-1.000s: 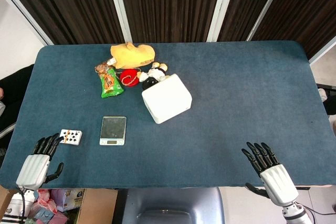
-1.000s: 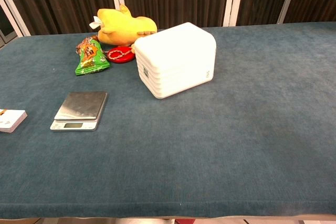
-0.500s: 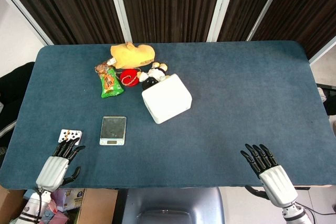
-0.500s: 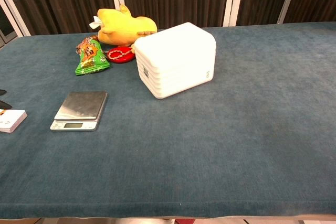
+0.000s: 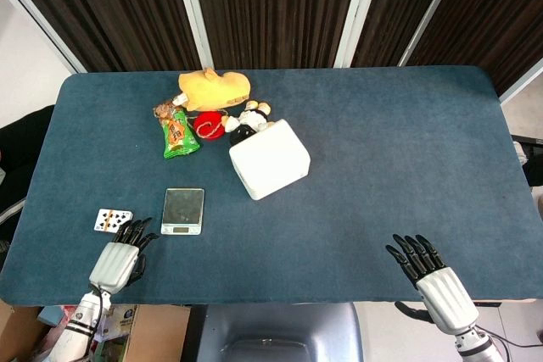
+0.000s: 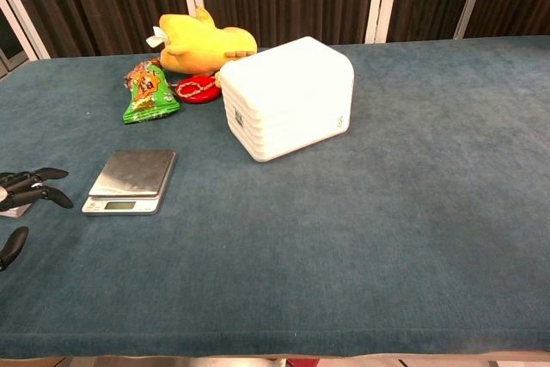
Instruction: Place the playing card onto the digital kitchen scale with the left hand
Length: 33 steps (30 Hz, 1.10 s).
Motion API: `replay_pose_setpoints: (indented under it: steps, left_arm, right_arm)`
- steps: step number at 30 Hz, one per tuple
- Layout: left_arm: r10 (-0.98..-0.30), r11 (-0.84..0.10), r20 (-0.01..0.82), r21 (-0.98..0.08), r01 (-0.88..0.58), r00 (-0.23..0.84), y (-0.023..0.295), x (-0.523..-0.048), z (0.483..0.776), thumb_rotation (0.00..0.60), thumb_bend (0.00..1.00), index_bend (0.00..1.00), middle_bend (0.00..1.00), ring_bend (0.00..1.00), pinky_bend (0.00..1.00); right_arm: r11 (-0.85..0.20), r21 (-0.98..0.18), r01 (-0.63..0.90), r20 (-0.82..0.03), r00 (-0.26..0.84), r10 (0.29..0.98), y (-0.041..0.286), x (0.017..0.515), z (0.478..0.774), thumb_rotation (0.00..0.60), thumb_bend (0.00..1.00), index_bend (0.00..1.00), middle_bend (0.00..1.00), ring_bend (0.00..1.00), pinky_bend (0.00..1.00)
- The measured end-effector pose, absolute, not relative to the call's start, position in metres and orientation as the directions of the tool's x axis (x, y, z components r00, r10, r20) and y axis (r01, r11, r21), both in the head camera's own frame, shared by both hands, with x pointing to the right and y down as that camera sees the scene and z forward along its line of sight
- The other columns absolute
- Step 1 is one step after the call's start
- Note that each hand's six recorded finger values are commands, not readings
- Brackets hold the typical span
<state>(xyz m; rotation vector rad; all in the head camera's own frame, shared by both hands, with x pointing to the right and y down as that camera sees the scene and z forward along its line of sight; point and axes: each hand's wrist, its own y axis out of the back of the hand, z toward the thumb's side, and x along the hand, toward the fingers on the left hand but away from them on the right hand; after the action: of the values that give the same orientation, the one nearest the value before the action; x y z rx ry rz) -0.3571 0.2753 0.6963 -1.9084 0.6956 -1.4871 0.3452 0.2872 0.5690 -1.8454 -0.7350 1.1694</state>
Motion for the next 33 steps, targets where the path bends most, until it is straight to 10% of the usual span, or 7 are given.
replay_pose_setpoints:
  steps: [33]
  left_arm:
    - [-0.708, -0.687, 0.675, -0.726, 0.017, 0.208, 0.271, -0.348, 0.717, 0.600, 0.70, 0.20, 0.00, 0.00, 0.00]
  right_arm:
    - [-0.517, -0.855, 0.044, -0.458, 0.403, 0.792, 0.288, 0.344, 0.572, 0.600, 0.16, 0.00, 0.00, 0.00, 0.00]
